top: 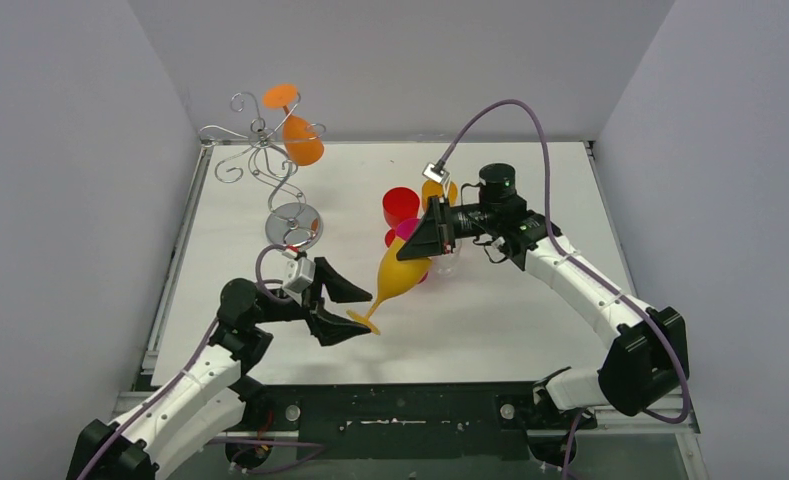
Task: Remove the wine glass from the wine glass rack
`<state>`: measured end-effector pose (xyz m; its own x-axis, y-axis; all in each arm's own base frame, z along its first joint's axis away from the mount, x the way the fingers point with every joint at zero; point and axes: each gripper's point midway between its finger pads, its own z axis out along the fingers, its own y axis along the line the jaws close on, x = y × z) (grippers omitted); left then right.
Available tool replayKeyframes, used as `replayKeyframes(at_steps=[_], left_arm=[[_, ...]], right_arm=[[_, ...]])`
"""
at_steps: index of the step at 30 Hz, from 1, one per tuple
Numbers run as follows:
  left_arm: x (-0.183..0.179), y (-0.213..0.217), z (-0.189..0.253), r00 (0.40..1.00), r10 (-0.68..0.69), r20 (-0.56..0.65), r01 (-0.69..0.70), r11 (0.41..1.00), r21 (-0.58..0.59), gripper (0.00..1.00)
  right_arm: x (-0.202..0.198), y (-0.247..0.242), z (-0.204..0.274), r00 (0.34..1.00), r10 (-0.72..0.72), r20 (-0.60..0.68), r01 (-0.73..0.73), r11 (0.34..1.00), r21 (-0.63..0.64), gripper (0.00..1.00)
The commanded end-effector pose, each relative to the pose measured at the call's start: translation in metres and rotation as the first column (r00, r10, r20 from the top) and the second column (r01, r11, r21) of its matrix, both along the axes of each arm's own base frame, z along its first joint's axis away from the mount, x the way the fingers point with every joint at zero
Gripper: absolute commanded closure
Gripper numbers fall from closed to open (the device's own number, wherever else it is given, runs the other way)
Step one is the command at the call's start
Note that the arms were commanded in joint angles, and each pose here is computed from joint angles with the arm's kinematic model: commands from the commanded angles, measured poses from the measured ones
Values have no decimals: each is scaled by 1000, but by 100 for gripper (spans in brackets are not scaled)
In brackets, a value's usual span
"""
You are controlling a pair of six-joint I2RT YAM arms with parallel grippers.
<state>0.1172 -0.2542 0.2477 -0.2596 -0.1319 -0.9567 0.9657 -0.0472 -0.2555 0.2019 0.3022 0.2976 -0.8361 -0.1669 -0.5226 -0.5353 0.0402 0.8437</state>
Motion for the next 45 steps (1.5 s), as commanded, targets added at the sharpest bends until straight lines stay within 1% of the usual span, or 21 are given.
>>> replayKeyframes(at_steps=[1,8,9,11,12,15,16,17,20,23,25,31,33,35,38,40,45], left_arm=[[25,7,20,982,168,88,-166,986,-31,36],[38,15,18,957,282,74,-281,959,-25,33],[43,17,18,947,315,63,-314,949,-24,31],[56,22,21,918,395,46,-394,919,-31,20],[61,25,21,903,428,38,-427,904,-35,17],[72,32,27,868,497,20,-495,867,-55,14],[75,34,28,856,517,4,-516,855,-56,12],[78,36,28,844,536,-16,-536,842,-53,10],[89,42,24,802,594,-62,-597,802,-32,6],[100,49,24,754,648,-110,-654,756,-22,3],[103,51,27,737,663,-134,-672,740,-33,3],[107,51,24,725,662,-191,-680,732,-42,3],[109,52,23,717,668,-199,-687,726,-37,3],[113,55,22,694,688,-212,-708,706,-29,3],[121,66,21,631,738,-239,-761,649,-7,3],[124,71,21,602,762,-239,-784,621,3,3],[122,72,23,601,767,-223,-783,621,26,3]], right_arm=[[6,-2,-2,991,-56,119,63,996,-59,100],[13,-1,-20,982,-100,161,125,980,-155,100],[16,-1,-24,977,-120,178,152,971,-184,100],[15,-1,-32,966,-134,220,187,952,-243,100],[16,-1,-35,956,-147,255,217,937,-273,100],[15,0,-41,925,-161,345,276,907,-317,100],[16,0,-43,914,-172,366,301,894,-331,100],[19,-3,-47,899,-191,394,341,870,-356,100],[24,-15,-59,843,-201,500,441,790,-426,100],[24,-26,-70,801,-203,564,505,734,-453,100],[26,-33,-72,770,-216,600,547,707,-449,100],[35,-57,-71,681,-258,686,658,627,-417,100],[37,-64,-73,664,-261,701,679,603,-419,100],[40,-71,-74,645,-271,714,705,573,-419,100],[43,-78,-76,630,-300,716,733,535,-421,100],[45,-81,-78,624,-312,717,745,515,-424,100],[48,-88,-88,620,-317,718,762,463,-453,100]])
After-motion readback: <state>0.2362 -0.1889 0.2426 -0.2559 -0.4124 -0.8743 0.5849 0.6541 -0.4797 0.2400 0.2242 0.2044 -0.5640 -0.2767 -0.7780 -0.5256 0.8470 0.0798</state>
